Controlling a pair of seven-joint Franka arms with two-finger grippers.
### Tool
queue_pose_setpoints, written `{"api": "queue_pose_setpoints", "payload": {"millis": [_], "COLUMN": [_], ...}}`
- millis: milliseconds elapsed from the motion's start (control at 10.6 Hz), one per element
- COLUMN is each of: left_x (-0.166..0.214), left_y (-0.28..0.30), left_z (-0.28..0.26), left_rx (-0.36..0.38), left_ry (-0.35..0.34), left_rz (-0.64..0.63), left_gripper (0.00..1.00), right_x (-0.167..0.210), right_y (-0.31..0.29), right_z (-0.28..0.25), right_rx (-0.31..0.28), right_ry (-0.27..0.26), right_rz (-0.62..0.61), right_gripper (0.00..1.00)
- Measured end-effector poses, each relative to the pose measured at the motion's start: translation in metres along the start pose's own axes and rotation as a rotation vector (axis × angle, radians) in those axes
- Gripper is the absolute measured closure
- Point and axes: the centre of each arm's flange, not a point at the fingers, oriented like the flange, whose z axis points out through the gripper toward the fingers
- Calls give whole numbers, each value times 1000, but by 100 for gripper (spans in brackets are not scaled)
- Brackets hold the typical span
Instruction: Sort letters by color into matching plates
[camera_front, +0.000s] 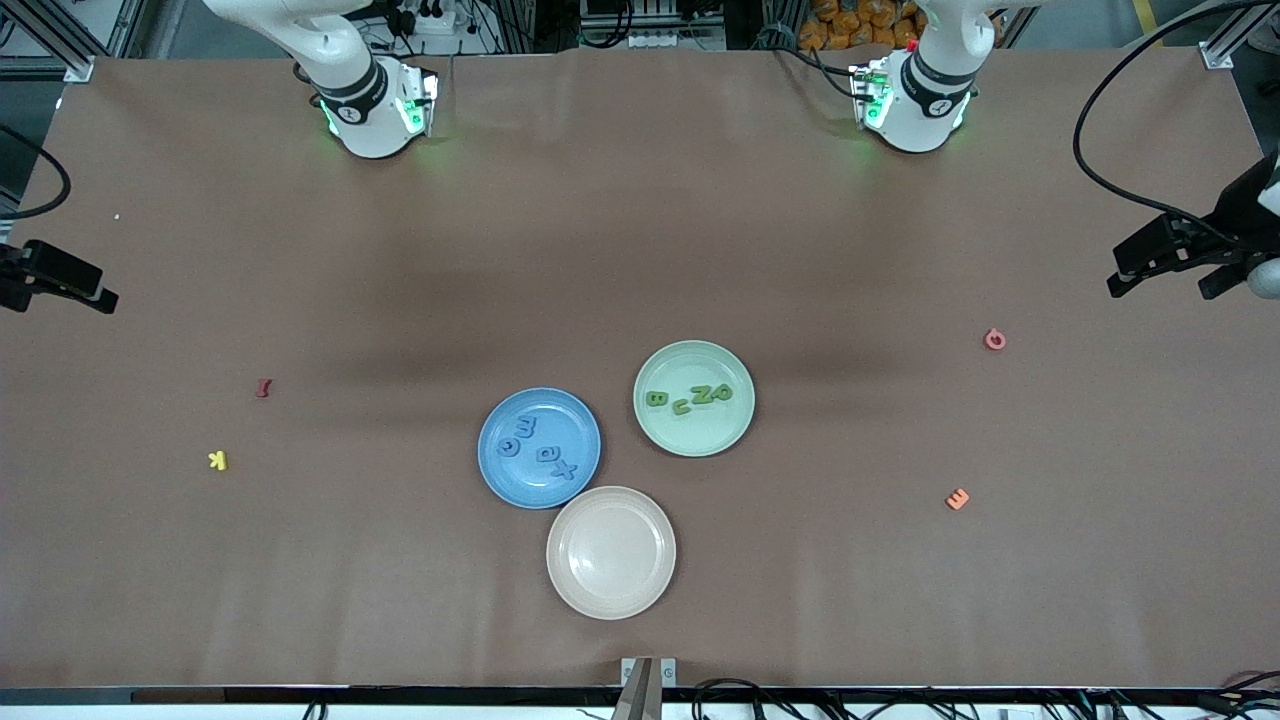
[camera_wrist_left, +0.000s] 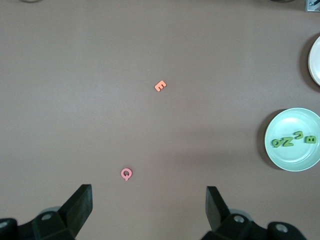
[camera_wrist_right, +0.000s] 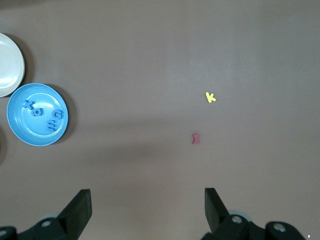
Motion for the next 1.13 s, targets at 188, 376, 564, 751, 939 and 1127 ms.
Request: {"api": "queue_pose_setpoints", "payload": {"millis": [188,376,564,751,939,1127], "left_x": [0,0,0,0,0,0], "left_y": [1,2,2,2,2,-2], "left_z": [0,0,0,0,0,-1], "left_rx": [0,0,0,0,0,0], "left_ry": [0,0,0,0,0,2], "left_rz": [1,3,4,4,3,-4], "left_gripper": [0,0,0,0,0,0], "right_x": [-1,-1,-1,-1,0,0], "right_y": [-1,-1,-1,0,0,0], "right_z": [7,9,10,11,11,12], "right_rx": [1,1,1,1,1,1], "right_ry": [-15,-20,-19,-21,-21,-21], "right_rz": [7,9,9,10,10,10], "right_gripper": [0,0,0,0,0,0]}}
